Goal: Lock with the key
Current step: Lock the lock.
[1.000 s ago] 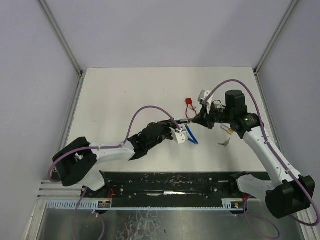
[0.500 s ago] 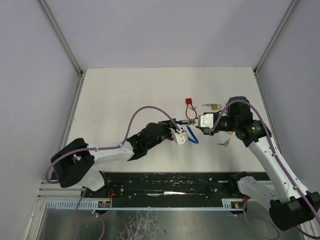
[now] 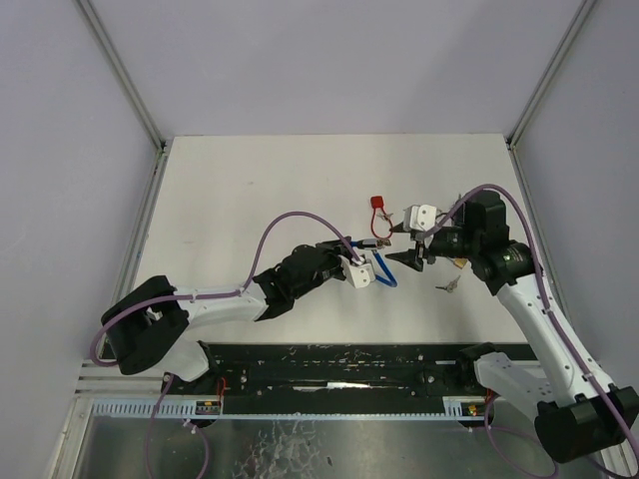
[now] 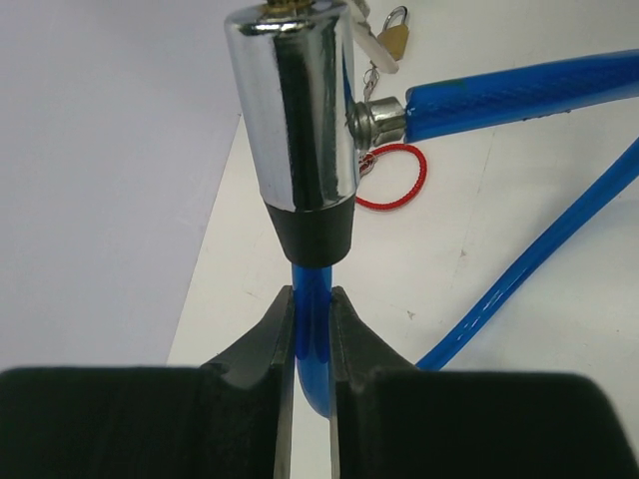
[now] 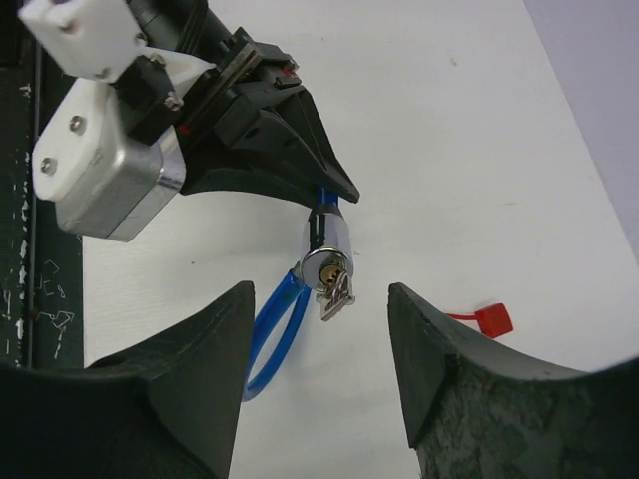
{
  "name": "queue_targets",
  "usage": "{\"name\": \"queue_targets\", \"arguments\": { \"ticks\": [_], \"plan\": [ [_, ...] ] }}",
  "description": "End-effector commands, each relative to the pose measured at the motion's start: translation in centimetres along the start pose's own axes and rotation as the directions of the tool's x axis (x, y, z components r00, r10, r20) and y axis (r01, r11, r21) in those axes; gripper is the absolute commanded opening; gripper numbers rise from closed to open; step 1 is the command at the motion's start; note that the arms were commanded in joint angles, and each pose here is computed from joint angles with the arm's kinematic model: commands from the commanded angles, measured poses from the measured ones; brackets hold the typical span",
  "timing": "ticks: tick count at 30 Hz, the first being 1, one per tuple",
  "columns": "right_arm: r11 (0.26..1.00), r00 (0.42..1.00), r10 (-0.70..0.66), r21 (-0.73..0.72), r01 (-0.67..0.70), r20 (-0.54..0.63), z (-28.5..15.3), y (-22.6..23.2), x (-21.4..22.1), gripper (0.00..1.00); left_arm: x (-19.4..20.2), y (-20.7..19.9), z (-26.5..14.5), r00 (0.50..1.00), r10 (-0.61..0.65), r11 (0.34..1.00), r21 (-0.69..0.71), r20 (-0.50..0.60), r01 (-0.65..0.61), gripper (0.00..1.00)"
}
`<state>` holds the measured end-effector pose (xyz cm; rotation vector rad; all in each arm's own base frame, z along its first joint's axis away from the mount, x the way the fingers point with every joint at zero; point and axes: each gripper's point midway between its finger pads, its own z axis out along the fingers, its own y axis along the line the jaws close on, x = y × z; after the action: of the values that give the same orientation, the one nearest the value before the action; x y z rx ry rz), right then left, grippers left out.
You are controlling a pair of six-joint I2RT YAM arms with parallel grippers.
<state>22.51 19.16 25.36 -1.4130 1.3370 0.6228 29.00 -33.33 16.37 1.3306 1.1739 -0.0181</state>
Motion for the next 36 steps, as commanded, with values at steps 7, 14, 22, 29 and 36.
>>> {"name": "queue_targets", "arguments": {
  "ticks": [7,14,22,29,36],
  "plan": [
    [0.989,0.990,0.144,-0.033,-0.143,0.015,1.7,-0.5,1.2,0.44,1.0,-0.5,-0.3,0.999,-0.010,1.000,0.014,-0.036,0.010,0.00],
    [0.991,0.992,0.126,-0.036,-0.125,0.015,1.8,-0.5,1.3,0.30,1.1,-0.6,-0.3,0.999,-0.010,1.000,0.018,-0.037,0.011,0.00],
    [0.994,0.995,0.099,-0.037,-0.099,-0.003,1.7,-0.6,1.7,0.12,1.0,-0.6,-0.3,0.999,-0.010,1.000,0.018,-0.036,0.011,0.00],
    [0.997,0.993,-0.068,-0.028,0.065,-0.098,1.2,-1.0,2.6,0.00,1.1,-0.7,-0.4,0.999,-0.011,1.000,0.024,-0.038,0.011,0.00],
    [0.973,0.968,-0.228,-0.055,0.224,-0.101,0.0,-1.2,0.8,0.00,1.2,-0.6,-0.5,0.999,-0.014,1.000,0.027,-0.040,0.015,0.00]
  ]
}}
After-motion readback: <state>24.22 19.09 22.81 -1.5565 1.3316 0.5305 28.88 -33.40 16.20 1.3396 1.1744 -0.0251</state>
